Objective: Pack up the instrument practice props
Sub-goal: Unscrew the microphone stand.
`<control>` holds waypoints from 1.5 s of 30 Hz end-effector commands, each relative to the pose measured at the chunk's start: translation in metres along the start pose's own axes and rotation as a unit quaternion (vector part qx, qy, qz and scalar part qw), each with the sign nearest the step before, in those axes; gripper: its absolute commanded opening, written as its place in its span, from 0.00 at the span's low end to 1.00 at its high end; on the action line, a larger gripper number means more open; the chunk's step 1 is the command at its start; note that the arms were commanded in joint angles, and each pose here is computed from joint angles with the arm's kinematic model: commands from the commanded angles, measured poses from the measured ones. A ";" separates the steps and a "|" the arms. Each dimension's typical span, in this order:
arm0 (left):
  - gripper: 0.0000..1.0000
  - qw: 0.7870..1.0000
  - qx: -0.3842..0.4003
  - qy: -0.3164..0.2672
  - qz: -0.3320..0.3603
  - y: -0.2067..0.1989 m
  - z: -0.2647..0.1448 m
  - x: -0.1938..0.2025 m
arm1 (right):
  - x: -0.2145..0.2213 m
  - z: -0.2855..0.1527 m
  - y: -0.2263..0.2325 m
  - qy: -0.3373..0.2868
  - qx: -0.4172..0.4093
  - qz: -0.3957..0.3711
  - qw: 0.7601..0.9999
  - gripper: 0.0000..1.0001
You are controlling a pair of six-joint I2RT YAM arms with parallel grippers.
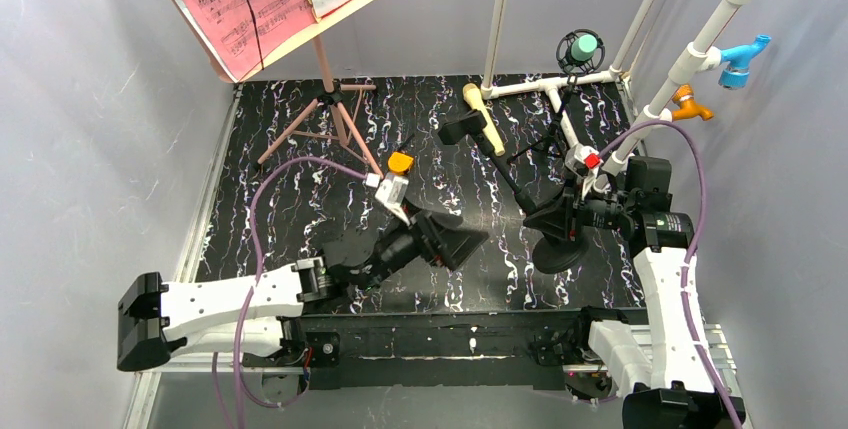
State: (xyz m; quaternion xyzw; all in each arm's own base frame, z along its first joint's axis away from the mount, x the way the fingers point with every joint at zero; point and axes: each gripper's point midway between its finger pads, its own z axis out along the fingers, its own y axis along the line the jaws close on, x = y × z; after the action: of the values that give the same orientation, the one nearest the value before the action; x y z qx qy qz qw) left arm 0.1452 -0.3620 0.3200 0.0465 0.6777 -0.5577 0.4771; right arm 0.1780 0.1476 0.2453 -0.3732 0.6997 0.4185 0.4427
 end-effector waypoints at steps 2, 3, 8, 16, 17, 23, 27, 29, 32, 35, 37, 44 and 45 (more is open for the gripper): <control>0.98 0.986 0.148 -0.032 0.073 -0.020 -0.039 0.003 | -0.019 -0.002 0.030 -0.054 -0.078 -0.027 0.995 0.01; 0.98 0.985 0.153 -0.035 0.075 -0.018 -0.043 0.004 | -0.018 -0.002 0.031 -0.057 -0.083 -0.026 0.995 0.01; 0.98 0.979 0.173 -0.047 0.093 -0.012 -0.051 0.010 | -0.016 -0.001 0.032 -0.066 -0.094 -0.015 0.993 0.01; 0.98 0.965 0.216 -0.094 0.120 -0.031 -0.020 0.006 | -0.013 -0.001 0.038 -0.075 -0.114 -0.008 0.991 0.01; 0.98 0.963 0.218 -0.104 0.123 -0.031 -0.013 0.005 | -0.012 -0.001 0.039 -0.077 -0.117 -0.007 0.990 0.01; 0.98 0.968 0.209 -0.101 0.097 -0.027 0.037 0.007 | -0.009 -0.001 0.041 -0.080 -0.123 -0.006 0.989 0.01; 0.98 0.971 0.205 -0.096 0.073 -0.023 0.059 0.007 | -0.008 -0.001 0.042 -0.081 -0.124 -0.004 0.989 0.01; 0.96 0.973 0.204 -0.093 0.061 -0.021 0.067 0.007 | -0.007 -0.001 0.042 -0.081 -0.124 -0.003 0.989 0.01; 0.82 0.977 0.195 -0.083 0.031 -0.013 0.079 0.011 | -0.006 -0.001 0.043 -0.083 -0.126 -0.001 0.989 0.01; 0.73 0.980 0.187 -0.071 -0.008 -0.005 0.089 0.016 | -0.006 -0.001 0.045 -0.084 -0.128 -0.003 0.988 0.01; 0.69 0.979 0.195 -0.055 -0.017 -0.005 0.094 0.024 | -0.006 -0.002 0.045 -0.085 -0.130 -0.003 0.988 0.01; 0.00 0.976 0.216 -0.033 -0.019 -0.012 0.106 0.036 | -0.003 0.001 0.037 -0.080 -0.115 0.015 0.990 0.01; 0.00 0.980 0.186 -0.061 -0.021 -0.004 0.106 0.024 | -0.002 0.003 0.027 -0.074 -0.088 0.025 0.993 0.01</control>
State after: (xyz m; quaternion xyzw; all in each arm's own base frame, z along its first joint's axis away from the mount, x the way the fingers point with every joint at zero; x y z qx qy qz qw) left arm 0.1810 -0.4695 0.2945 0.1229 0.5453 -0.6917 0.4573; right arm 0.1475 0.1618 0.2427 -0.3516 0.6426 0.5304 0.4267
